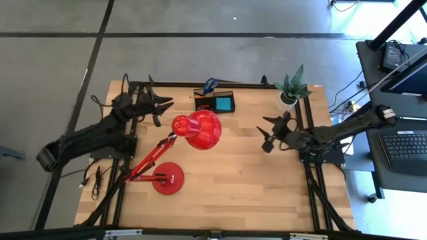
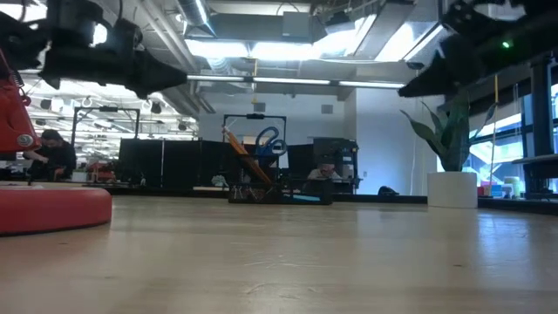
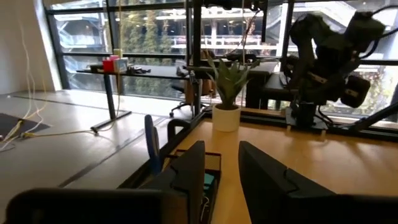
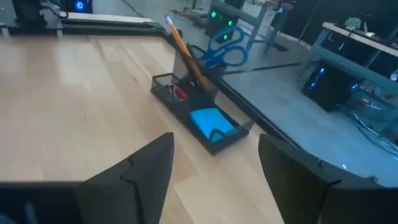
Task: Pick and place office supplies into organizer
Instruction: Return to Home Position
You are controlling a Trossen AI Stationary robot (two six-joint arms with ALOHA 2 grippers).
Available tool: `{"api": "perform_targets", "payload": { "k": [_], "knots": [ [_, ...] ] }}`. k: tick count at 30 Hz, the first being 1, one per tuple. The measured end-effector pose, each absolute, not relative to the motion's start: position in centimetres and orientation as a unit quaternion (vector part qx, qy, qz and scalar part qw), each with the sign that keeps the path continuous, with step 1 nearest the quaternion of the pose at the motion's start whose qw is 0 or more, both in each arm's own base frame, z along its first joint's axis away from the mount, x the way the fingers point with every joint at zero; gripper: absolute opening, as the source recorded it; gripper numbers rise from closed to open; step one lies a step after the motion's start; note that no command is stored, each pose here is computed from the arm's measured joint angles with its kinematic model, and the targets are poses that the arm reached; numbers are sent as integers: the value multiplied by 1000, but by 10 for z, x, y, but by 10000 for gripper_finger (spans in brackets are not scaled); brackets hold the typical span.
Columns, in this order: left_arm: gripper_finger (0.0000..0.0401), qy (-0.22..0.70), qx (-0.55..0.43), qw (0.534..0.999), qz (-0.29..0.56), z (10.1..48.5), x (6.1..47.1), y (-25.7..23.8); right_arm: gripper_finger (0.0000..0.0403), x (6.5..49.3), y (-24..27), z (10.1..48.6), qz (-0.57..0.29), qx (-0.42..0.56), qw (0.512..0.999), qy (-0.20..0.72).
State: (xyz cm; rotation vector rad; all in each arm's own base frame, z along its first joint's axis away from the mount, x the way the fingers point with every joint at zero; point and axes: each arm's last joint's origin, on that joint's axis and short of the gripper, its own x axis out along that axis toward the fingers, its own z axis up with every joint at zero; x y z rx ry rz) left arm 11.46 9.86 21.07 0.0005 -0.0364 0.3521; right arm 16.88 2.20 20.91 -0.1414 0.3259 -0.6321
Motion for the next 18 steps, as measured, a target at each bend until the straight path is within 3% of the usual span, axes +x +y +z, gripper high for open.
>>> {"api": "perform_targets", "payload": {
  "k": [11, 18],
  "knots": [
    [88, -28, -21, 956, 291, 217, 89, 82, 237, 130, 12, 184, -313, -1, 945, 90],
    [83, -43, -13, 952, 304, 220, 78, 67, 237, 121, 9, 182, -312, 1, 948, 69]
  ]
}}
